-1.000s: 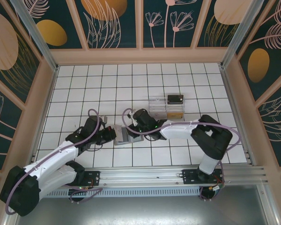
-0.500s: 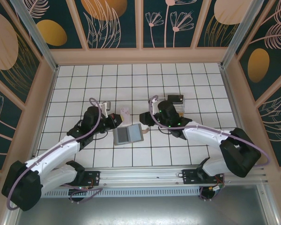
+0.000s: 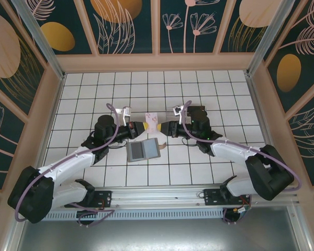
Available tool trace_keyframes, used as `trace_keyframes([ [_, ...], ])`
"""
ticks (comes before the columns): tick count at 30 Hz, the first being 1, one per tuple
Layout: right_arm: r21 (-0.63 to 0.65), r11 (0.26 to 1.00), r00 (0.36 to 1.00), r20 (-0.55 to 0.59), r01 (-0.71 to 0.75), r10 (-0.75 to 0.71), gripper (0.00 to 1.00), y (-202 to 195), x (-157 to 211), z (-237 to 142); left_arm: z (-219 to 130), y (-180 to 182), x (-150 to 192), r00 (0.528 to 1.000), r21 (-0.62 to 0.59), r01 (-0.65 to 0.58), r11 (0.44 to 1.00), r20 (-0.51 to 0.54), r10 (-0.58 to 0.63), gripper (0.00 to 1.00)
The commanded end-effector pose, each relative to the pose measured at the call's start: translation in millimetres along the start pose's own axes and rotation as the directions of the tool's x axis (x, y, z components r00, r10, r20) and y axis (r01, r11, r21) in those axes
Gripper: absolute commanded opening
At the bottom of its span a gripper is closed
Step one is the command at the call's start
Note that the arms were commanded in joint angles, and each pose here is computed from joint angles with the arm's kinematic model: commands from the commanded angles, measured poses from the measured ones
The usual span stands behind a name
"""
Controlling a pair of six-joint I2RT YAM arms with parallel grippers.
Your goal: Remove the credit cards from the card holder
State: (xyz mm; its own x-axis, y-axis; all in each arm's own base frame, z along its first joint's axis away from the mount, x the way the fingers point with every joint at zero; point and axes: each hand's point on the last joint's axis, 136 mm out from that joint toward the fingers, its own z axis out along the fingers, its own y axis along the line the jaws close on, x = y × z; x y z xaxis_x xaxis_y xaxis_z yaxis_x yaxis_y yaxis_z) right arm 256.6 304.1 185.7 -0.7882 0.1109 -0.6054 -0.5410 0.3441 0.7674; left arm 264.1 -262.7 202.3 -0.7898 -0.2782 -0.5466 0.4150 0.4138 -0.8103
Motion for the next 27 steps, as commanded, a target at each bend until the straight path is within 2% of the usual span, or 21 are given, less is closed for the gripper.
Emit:
trace_keyframes([
  [1,-0.114,0.993,1.000,-0.014,-0.003,0.001,0.34,18,-2,1,-3,-18,-1,1.000,0.082,-0.024,0.996,-0.003,0.024,0.00],
  [15,-0.154,0.988,0.999,-0.015,-0.033,0.031,0.28,20,-5,-2,-3,-9,12,0.999,0.065,0.001,0.998,-0.047,0.002,0.00],
  [20,-0.164,0.986,0.999,-0.030,-0.037,0.032,0.18,21,-2,-2,-3,-9,12,0.999,0.069,-0.001,0.998,-0.050,0.004,0.00],
  [25,-0.176,0.984,0.999,-0.041,-0.038,0.031,0.03,22,1,-2,-2,-8,13,0.999,0.064,0.000,0.998,-0.054,0.003,0.00],
  [27,-0.173,0.984,0.999,-0.044,-0.038,0.031,0.00,22,2,-3,-2,-6,13,0.999,0.058,0.001,0.998,-0.053,0.002,0.07],
])
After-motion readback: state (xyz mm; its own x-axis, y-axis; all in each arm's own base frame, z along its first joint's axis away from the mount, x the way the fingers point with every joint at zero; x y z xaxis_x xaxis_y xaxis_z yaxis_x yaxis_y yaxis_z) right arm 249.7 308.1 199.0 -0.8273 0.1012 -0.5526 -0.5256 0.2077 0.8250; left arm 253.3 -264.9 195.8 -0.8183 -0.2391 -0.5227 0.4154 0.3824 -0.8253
